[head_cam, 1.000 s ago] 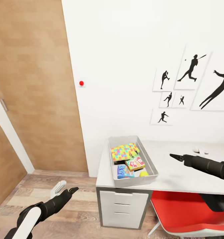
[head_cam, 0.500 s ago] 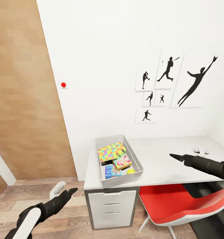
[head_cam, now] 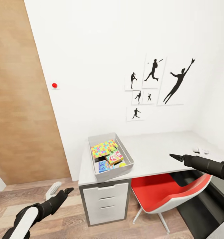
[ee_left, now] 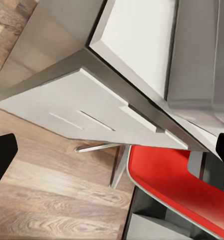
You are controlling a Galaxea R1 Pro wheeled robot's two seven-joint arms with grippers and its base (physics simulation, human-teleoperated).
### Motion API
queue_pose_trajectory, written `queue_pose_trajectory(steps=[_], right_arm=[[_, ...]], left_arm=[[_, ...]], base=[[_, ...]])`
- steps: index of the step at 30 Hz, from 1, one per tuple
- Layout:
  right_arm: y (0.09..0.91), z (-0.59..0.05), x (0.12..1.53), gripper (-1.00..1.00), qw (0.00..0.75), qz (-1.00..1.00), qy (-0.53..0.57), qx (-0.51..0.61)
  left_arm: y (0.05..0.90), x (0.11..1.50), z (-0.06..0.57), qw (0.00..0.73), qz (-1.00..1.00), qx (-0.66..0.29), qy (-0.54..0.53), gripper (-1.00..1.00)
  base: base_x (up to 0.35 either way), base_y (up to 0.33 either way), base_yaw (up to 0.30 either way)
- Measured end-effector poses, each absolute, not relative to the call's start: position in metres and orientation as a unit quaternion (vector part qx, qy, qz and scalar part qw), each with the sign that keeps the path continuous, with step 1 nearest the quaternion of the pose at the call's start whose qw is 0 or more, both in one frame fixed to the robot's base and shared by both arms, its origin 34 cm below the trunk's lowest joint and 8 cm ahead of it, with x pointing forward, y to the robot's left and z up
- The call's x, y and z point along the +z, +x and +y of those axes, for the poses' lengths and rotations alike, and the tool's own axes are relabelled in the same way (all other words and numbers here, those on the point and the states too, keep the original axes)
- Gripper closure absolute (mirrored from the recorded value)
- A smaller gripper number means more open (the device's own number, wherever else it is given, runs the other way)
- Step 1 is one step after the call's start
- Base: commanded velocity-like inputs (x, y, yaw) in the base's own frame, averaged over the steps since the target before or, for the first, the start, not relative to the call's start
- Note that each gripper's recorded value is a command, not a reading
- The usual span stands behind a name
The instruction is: Put all the toys in the child's room - the three board games (two on the bed and one on the table), the two jigsaw puzzles on the table, and the tennis ball on the table - inside the toy box on the table in the child's room.
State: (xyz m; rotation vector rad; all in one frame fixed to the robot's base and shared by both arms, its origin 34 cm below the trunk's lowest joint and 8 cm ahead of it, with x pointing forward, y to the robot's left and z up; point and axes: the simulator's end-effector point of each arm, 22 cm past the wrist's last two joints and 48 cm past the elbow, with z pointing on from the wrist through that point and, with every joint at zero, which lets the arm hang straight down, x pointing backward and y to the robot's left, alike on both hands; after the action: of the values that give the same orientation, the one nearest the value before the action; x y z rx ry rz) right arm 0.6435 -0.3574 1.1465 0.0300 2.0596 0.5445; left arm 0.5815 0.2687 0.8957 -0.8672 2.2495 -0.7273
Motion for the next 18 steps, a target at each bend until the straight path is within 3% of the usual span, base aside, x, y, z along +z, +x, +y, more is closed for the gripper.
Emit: queue_pose_trajectory(steps=[18], right_arm=[[0.6431, -0.3571, 1.1453, -1.0, 0.486, 0.845, 0.011, 0.223]], left_arm=[[0.582, 0.8956, 0.2759, 0.31, 0.848, -0.271, -0.335, -1.0]], base=[[-0.012, 0.004, -0.005]])
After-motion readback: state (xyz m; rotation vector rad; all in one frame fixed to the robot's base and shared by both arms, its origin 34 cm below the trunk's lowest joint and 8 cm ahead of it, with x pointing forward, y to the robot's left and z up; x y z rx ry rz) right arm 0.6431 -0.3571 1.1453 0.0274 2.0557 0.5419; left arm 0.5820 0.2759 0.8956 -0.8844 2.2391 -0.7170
